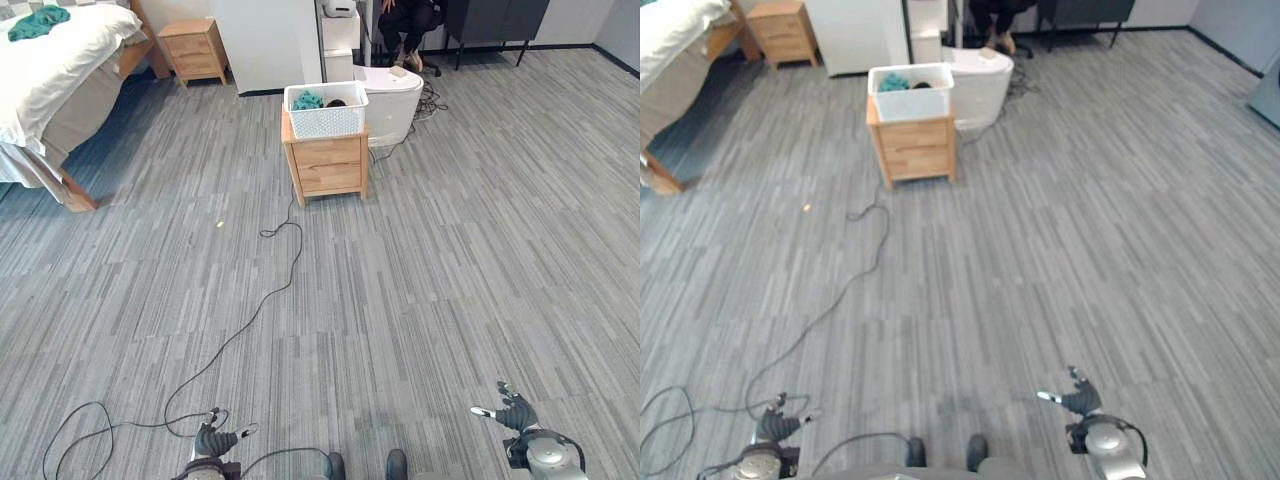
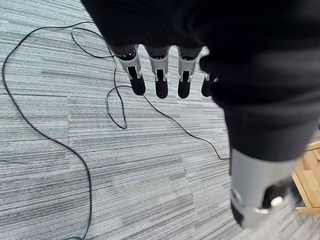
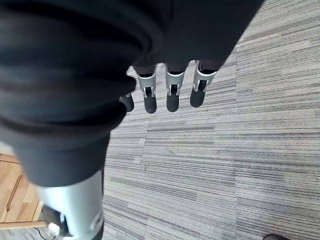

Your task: Grab the laundry basket,head to the washer,open it,put in the laundry and shut it.

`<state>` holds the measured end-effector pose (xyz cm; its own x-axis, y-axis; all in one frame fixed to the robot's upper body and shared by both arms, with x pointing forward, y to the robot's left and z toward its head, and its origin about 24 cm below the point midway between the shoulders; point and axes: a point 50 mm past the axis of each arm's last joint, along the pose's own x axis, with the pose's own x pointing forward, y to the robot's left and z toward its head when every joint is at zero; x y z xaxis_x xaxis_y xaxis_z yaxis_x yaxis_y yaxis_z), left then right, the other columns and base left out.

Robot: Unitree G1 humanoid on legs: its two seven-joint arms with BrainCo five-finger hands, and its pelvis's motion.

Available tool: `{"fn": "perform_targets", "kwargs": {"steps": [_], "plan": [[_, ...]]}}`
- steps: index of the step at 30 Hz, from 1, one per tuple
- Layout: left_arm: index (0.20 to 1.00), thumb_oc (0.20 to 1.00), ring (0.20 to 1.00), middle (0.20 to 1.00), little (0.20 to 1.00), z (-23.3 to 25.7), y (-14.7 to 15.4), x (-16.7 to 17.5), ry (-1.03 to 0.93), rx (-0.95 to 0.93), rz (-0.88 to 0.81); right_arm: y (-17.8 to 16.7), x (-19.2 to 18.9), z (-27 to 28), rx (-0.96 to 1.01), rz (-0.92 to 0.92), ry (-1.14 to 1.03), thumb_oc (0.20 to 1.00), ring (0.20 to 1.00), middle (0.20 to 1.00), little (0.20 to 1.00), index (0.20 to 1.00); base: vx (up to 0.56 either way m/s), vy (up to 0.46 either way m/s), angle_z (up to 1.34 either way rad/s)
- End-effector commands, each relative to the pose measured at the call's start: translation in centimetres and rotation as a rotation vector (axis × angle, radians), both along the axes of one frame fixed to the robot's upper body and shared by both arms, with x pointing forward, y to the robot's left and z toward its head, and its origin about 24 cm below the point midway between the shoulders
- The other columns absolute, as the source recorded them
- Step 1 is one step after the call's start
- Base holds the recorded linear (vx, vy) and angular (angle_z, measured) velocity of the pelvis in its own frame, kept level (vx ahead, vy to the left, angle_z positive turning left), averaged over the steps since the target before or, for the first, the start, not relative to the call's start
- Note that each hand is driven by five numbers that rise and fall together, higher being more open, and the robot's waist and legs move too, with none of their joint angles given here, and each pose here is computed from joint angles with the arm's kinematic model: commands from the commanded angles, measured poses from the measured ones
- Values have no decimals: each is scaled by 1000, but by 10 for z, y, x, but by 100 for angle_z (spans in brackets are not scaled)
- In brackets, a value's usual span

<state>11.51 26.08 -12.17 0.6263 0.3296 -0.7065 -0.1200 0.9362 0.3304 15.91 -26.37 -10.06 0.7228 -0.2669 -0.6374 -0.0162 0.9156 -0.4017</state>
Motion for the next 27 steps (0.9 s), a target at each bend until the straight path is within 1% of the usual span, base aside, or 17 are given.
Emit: {"fn": "perform_targets", "kwargs": {"steps": [1,5,9,17,23,27], "plan": [[1000,1000,1000,1000,1000,7,8,10,-66,-10,46,0,11,6,24,-36,-72,1000,1000,1000,1000,1000,0,0,0],[1000,1000,1000,1000,1000,7,8,9,-59,-10,38,1,9,4,42,-64,-67,1000,1000,1000,1000,1000,16,10,0],[1000,1000,1000,1000,1000,6,10,9,-62,-15,73,2,11,3,45,-75,-64,1000,1000,1000,1000,1000,25,29,-1],[1000,1000,1000,1000,1000,17,12,24,-145,-22,118,6,24,9,64,-98,-114,1000,1000,1000,1000,1000,-2,49,0],[1000,1000,1000,1000,1000,27,15,38,-198,-2,98,12,34,14,64,-75,-146,1000,1000,1000,1000,1000,18,122,-9],[1000,1000,1000,1000,1000,27,15,39,-200,5,91,14,37,16,63,-56,-155,1000,1000,1000,1000,1000,106,40,4]]}}
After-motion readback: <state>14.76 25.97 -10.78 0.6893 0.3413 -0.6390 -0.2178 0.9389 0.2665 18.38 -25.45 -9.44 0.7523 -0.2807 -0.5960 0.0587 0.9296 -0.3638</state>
